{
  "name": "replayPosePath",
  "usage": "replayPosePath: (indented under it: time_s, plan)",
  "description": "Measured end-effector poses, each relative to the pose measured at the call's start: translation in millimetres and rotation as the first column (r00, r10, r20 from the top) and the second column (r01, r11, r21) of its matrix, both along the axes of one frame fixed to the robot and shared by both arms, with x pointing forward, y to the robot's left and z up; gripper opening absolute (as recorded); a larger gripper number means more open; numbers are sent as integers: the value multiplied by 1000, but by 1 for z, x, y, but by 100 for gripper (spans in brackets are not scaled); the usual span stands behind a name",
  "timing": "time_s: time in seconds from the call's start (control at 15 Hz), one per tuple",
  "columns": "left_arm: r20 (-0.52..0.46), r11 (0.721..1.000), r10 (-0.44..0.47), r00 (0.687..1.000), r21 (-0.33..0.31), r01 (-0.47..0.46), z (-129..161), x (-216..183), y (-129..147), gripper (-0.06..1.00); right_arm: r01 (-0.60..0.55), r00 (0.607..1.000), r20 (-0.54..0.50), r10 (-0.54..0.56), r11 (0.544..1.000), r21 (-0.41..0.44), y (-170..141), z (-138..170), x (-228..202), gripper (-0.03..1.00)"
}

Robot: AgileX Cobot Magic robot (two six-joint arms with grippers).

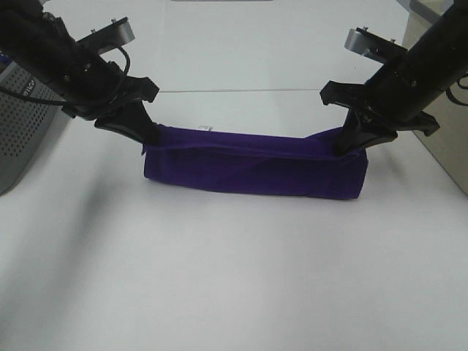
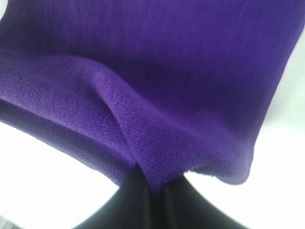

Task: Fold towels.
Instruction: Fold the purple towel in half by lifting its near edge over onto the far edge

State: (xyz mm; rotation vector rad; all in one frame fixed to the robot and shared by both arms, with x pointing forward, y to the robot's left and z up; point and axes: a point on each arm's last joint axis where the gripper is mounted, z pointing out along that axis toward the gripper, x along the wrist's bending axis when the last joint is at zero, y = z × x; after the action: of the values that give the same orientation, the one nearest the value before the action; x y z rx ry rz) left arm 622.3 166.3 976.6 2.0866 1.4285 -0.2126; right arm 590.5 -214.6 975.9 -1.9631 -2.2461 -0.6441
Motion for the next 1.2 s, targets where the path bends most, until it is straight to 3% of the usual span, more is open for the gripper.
replayPosePath:
  time_s: [0.4, 0.47, 0.93, 1.2]
  plan:
    - [117, 1000, 0, 993, 24, -3, -16, 63, -11, 0, -11, 995, 99, 19, 997, -82, 3, -15, 68, 2]
    - [114, 999, -5, 993, 36, 1, -30, 74, -13, 0, -17, 994, 108, 28, 994, -103, 3, -23, 82, 2]
    - [162, 997, 25, 986, 68, -36, -61, 89, -11, 0, -14, 989, 140, 35, 989, -145, 3, -51, 104, 2]
    - [179, 996, 34, 983, 71, -48, -63, 91, -11, 0, -13, 991, 131, 32, 989, -146, 4, -60, 106, 3]
